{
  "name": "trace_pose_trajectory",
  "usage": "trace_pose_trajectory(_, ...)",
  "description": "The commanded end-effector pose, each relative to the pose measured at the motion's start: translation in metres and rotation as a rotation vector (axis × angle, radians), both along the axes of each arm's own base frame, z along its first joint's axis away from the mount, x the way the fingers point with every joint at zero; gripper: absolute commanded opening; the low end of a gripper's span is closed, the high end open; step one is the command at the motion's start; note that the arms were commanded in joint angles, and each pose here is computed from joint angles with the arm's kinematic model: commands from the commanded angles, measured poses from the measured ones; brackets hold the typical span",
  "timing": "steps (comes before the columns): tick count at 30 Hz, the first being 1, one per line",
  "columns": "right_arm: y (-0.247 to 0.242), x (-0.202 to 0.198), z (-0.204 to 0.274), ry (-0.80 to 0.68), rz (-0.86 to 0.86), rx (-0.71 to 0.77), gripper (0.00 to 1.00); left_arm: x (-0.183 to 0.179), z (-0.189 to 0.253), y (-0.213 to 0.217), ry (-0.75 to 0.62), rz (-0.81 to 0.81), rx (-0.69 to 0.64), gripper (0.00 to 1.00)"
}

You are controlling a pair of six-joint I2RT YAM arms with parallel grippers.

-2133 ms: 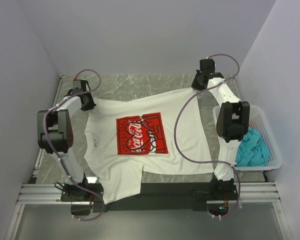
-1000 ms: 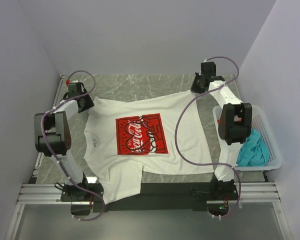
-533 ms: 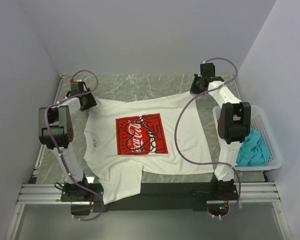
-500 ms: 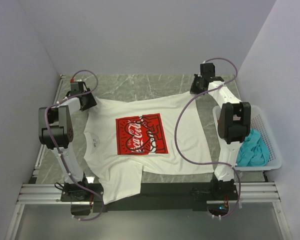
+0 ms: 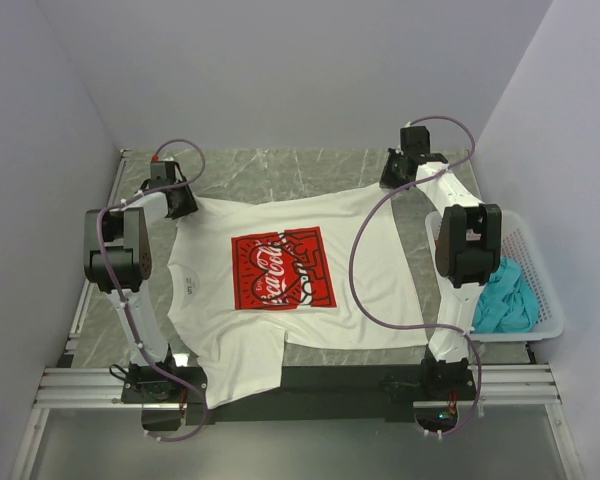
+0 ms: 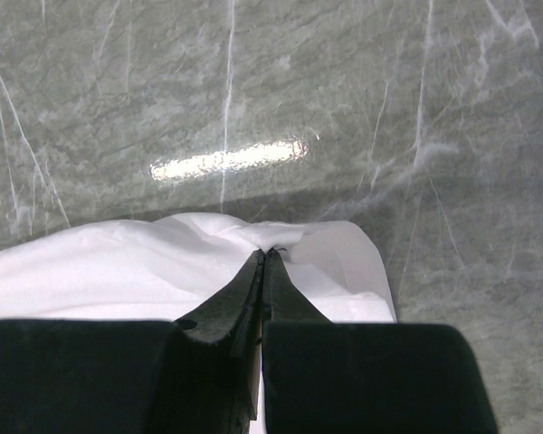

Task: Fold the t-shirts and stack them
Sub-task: Fold the tshirt

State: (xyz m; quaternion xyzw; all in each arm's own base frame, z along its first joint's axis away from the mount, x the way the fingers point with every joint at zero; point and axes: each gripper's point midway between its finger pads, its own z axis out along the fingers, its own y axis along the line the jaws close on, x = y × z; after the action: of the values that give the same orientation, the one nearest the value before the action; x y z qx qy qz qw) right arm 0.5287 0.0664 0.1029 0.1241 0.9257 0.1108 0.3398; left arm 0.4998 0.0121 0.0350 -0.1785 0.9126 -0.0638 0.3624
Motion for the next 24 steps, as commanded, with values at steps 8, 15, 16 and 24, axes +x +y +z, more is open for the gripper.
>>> trace_pose_trajectory(8, -0.005, 0.013, 0.011, -0.053, -0.006, 0.001, 0.0, 0.01, 0.004, 0.005, -0.005, 0.006, 0.029, 0.46)
trace_pose_trajectory(15, -0.004, 0.012, 0.008, -0.047, -0.005, 0.006, 0.0, 0.008, 0.0, -0.002, 0.009, -0.023, 0.038, 0.34)
trace_pose_trajectory(16, -0.004, 0.013, 0.009, -0.051, -0.006, 0.005, 0.0, 0.009, 0.0, -0.002, 0.009, -0.023, 0.043, 0.31)
trace_pose_trajectory(24, -0.006, 0.013, 0.011, -0.052, -0.008, -0.008, 0.0, 0.018, 0.02, -0.001, -0.027, -0.023, 0.085, 0.01)
